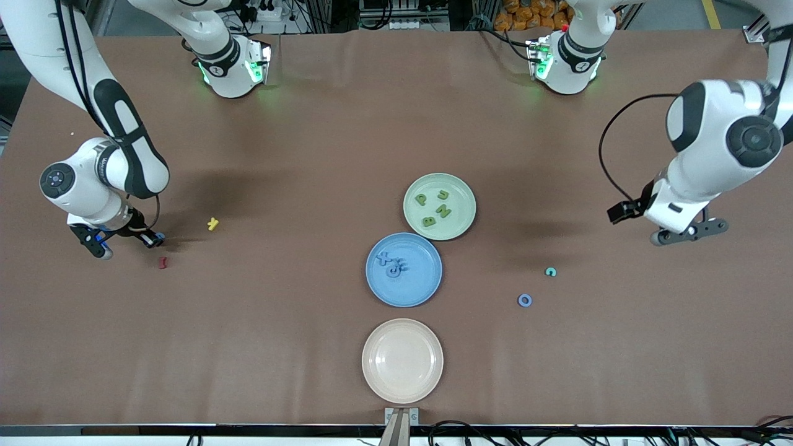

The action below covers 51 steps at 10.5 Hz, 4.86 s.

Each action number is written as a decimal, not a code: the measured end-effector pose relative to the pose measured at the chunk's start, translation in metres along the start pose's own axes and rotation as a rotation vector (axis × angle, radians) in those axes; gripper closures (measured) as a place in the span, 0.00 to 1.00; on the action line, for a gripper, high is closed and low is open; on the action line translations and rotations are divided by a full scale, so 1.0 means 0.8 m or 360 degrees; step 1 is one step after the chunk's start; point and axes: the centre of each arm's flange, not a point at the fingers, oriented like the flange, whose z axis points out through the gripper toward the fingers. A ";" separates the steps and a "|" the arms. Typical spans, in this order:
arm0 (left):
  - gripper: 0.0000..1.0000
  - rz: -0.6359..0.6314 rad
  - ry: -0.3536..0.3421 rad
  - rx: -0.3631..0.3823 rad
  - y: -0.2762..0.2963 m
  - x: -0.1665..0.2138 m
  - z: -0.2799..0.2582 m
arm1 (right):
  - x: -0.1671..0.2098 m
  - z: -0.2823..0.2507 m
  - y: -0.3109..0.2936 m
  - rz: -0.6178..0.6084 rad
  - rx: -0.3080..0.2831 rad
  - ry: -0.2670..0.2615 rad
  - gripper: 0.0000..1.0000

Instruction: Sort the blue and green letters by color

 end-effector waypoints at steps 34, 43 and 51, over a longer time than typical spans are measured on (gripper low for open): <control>0.00 0.0088 0.0231 -0.0245 -0.018 -0.013 -0.316 | -0.354 -0.200 -0.575 -0.1255 0.0514 -0.0010 0.74; 0.00 0.0090 0.0252 -0.0237 -0.005 -0.035 -0.318 | -0.400 -0.152 -0.597 -0.1152 0.0600 0.0036 0.60; 0.00 0.0272 0.0312 -0.0201 -0.011 -0.041 -0.343 | -0.369 -0.145 -0.589 -0.1178 0.0565 0.0058 0.00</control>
